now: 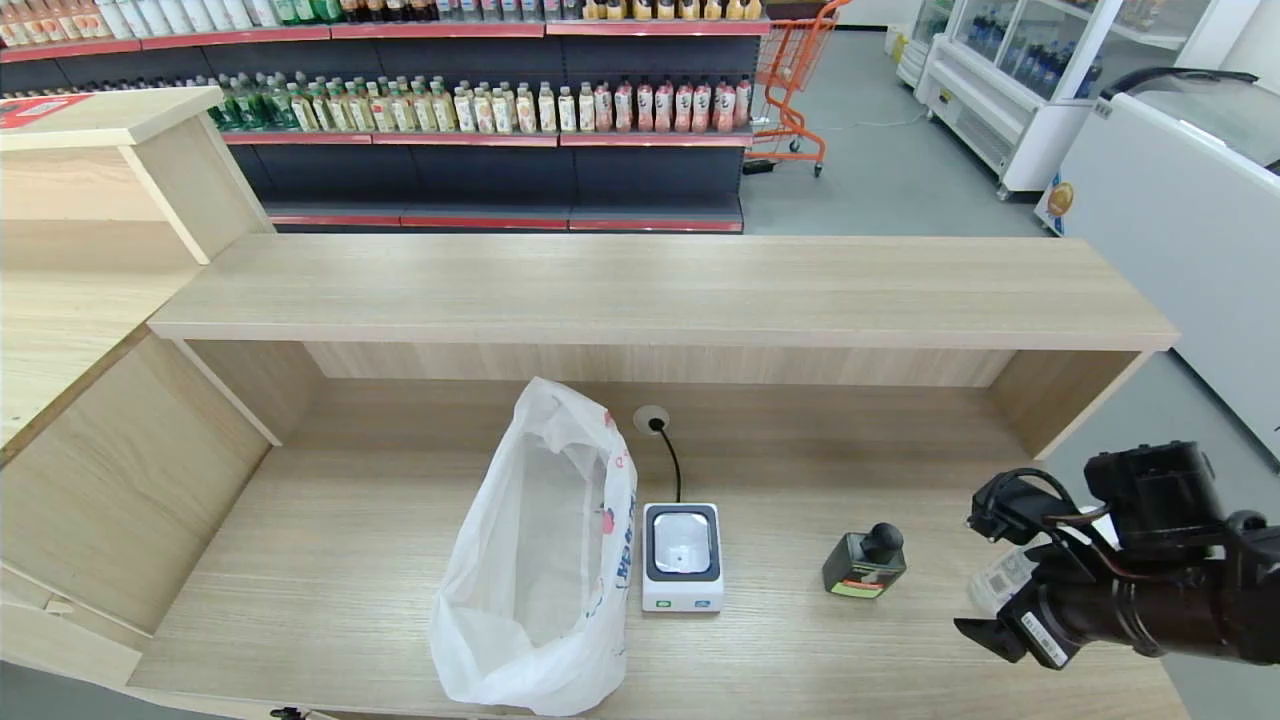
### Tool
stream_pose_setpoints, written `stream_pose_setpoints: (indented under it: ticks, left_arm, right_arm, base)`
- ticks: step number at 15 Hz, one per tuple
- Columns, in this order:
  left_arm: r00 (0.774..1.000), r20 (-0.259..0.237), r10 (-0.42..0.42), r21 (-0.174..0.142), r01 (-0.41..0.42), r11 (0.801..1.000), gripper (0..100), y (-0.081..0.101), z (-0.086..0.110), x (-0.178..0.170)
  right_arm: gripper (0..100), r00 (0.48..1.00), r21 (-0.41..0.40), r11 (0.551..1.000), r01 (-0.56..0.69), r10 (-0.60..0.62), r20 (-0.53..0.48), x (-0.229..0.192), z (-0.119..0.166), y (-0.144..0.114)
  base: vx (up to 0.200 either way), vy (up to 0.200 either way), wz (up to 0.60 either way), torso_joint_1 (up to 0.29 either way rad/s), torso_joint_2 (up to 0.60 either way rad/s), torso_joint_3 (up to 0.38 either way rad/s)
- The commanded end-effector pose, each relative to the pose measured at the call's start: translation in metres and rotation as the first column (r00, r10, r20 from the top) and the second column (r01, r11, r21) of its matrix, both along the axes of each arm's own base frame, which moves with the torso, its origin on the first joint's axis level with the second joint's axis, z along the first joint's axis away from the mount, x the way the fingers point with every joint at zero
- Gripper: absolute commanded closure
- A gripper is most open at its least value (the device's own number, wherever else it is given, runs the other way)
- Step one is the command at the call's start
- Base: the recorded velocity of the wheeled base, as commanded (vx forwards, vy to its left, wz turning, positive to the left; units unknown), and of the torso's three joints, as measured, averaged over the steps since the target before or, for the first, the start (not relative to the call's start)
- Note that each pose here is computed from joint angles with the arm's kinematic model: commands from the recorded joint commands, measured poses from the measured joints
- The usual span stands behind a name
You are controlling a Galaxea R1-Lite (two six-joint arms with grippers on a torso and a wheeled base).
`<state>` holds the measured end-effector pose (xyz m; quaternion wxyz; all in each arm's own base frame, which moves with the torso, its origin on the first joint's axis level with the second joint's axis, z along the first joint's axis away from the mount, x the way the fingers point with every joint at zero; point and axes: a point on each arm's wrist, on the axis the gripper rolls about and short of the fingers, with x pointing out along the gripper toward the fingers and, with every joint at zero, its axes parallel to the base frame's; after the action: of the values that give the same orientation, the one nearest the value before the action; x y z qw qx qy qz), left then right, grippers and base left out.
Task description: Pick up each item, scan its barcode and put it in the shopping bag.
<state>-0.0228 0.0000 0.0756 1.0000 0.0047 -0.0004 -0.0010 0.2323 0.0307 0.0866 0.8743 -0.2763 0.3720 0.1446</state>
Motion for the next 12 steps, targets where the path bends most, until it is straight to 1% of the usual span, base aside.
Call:
stream_pose_setpoints:
  ticks: [1, 3, 7, 10, 12]
  left_arm:
    - [1.000, -0.001, -0.001, 0.000, 0.001, 1.000, 0, 0.000, 0.000, 0.000]
    - [1.000, -0.001, 0.000, 0.000, 0.000, 1.000, 0, 0.000, 0.000, 0.000]
    - [1.000, -0.001, 0.000, 0.000, 0.000, 1.000, 0, 0.000, 0.000, 0.000]
    - [1.000, -0.001, -0.001, 0.000, 0.001, 1.000, 0, 0.000, 0.000, 0.000]
    - [1.000, 0.001, 0.000, 0.000, 0.000, 1.000, 0, 0.000, 0.000, 0.000]
  right_arm:
    - [0, 0.996, 0.010, 1.000, -0.016, 0.017, -0.082, 0.017, -0.028, 0.002]
    - [0, 0.992, 0.084, 0.993, -0.078, 0.085, -0.090, 0.027, -0.031, 0.006]
    - [0, 0.994, 0.095, 0.990, -0.107, 0.110, -0.026, 0.052, -0.048, 0.014]
    - [0, 0.979, 0.150, 0.968, -0.201, 0.204, -0.003, 0.063, -0.052, 0.030]
    - [0, 0.972, 0.152, 0.960, -0.234, 0.236, 0.009, 0.069, -0.054, 0.041]
  base:
    - [0.000, 0.000, 0.00, 0.000, 0.00, 0.000]
    - [0.000, 0.000, 0.00, 0.000, 0.00, 0.000]
    - [0.000, 0.000, 0.00, 0.000, 0.00, 0.000]
    - [0.000, 0.000, 0.00, 0.000, 0.00, 0.000]
    - [0.000, 0.000, 0.00, 0.000, 0.00, 0.000]
